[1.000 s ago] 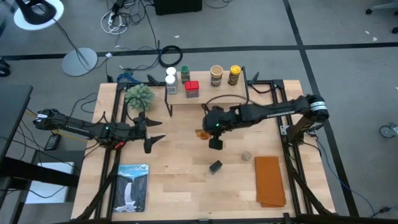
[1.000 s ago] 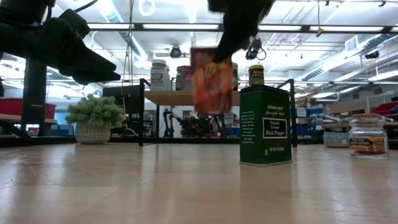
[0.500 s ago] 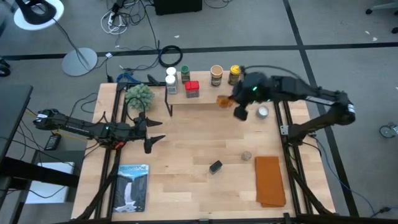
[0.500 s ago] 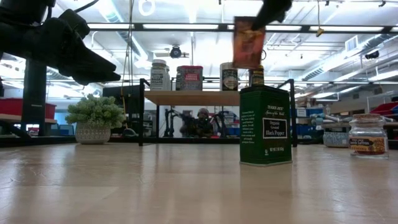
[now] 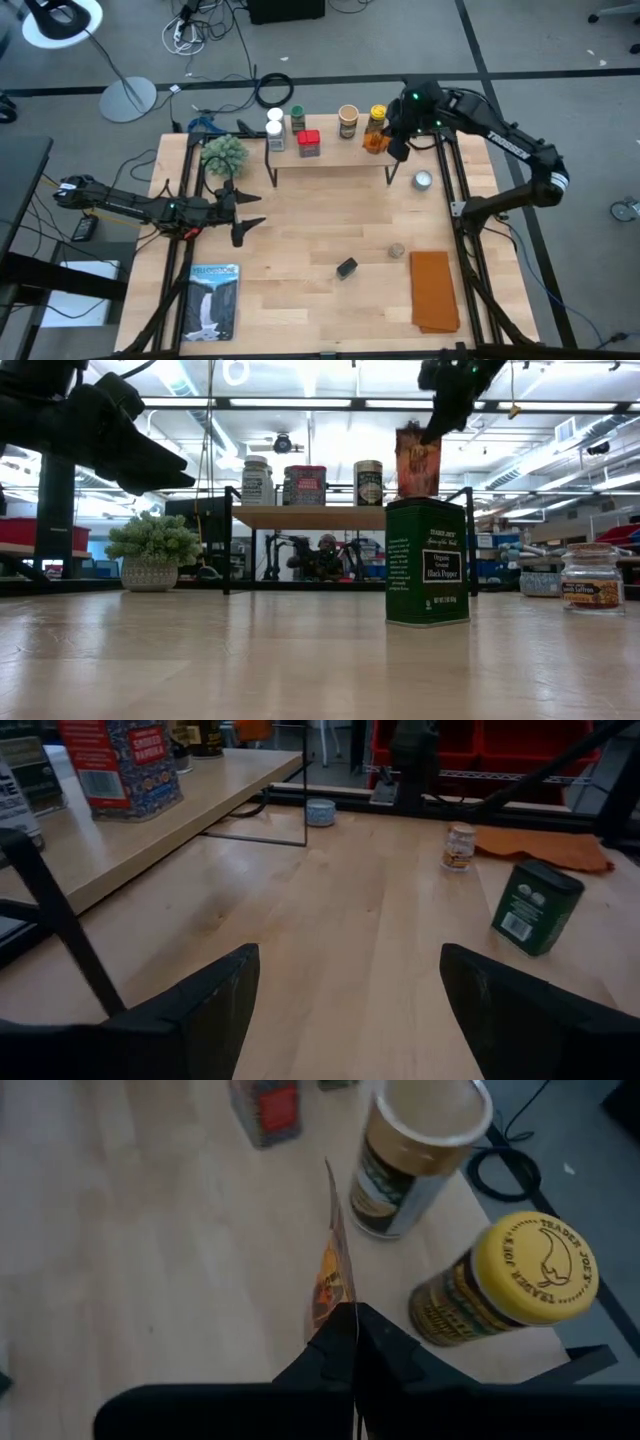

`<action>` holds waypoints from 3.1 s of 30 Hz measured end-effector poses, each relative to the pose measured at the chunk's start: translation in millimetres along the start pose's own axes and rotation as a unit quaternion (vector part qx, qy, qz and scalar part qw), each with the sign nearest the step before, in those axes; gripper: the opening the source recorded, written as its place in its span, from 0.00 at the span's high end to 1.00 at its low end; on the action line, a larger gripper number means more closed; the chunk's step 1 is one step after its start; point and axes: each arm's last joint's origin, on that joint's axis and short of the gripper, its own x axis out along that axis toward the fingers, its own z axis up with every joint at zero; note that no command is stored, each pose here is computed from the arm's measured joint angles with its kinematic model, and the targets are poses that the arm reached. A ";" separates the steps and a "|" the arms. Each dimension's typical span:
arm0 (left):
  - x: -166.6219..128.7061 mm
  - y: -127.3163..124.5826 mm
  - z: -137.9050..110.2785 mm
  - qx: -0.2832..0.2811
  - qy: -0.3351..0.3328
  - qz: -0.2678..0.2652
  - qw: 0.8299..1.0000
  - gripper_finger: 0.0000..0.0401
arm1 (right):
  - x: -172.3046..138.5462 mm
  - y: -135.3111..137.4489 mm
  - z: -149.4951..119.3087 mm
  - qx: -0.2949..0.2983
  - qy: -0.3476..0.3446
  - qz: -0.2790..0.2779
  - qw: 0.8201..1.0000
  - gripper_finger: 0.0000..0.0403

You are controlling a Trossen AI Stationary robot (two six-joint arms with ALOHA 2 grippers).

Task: Shelf spices
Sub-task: Put the orange seasoning pack on the shelf

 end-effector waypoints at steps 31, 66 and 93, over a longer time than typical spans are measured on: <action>0.0 -0.7 0.6 -0.009 -0.002 -0.011 1.000 0.21 | -27.8 -5.2 30.6 -0.051 -0.140 0.010 0.989 1.00; -0.3 -1.4 -6.2 -0.004 0.035 -0.034 0.999 0.21 | 104.9 -97.0 126.6 -0.111 -0.068 0.027 0.991 1.00; -0.3 -1.3 -7.2 -0.004 0.040 -0.035 0.999 0.21 | 121.9 -64.2 121.6 -0.104 0.000 0.067 0.992 0.99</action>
